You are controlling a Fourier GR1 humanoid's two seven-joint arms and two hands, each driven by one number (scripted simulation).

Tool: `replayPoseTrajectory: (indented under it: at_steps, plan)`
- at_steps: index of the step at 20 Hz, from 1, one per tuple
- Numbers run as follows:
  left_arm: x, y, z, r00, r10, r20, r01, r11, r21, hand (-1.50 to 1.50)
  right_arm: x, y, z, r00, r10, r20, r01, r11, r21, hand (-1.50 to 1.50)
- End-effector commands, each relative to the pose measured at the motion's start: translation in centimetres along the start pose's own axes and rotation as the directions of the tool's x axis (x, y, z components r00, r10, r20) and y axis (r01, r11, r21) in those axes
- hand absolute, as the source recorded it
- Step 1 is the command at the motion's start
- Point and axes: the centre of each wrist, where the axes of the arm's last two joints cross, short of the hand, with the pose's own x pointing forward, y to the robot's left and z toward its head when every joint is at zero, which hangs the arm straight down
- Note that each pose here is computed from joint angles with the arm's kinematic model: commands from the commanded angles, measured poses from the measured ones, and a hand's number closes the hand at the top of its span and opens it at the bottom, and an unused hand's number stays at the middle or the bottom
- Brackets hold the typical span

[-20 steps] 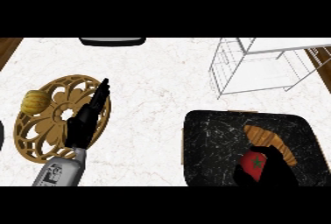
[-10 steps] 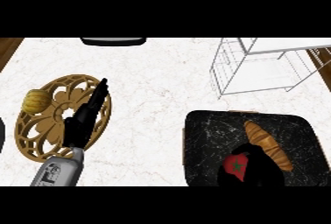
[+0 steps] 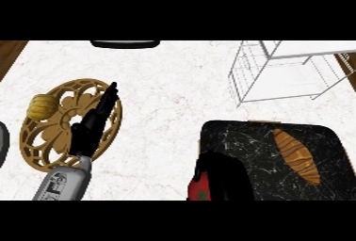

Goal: Pick the tomato from the tray and place it in the tiered shelf

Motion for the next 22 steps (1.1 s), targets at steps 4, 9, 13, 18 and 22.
replayPoseTrajectory:
  at_steps: [4, 9, 13, 18, 22]
  plan:
    - [-0.3, 0.4, -0.7, 1.0, 0.006, -0.004, -0.006, 1.0, 0.018, 0.0, 2.9, -3.7, 3.7, 0.928, -0.296, 0.225, 0.322, 0.943, -0.088, 1.5]
    - [-0.5, 0.0, 1.3, 1.0, 0.008, -0.005, -0.008, 1.0, 0.022, 0.0, 2.9, -9.0, 5.2, 0.922, -0.279, 0.27, 0.341, 0.914, -0.22, 1.5]
    - [-0.7, 0.1, 0.4, 1.0, -0.003, -0.009, 0.004, 1.0, 0.03, 0.0, 3.6, -11.1, 6.8, 0.931, -0.276, 0.238, 0.346, 0.874, -0.342, 1.5]
    - [0.0, 0.5, 0.4, 1.0, -0.007, -0.012, 0.007, 1.0, 0.021, 0.0, 4.1, -13.9, 6.4, 0.958, -0.204, 0.203, 0.279, 0.827, -0.488, 1.5]
    - [-0.2, -1.0, 2.2, 1.0, -0.007, 0.0, 0.007, 1.0, 0.008, 0.0, 5.0, -16.8, 5.4, 0.953, -0.235, 0.19, 0.302, 0.769, -0.564, 1.5]
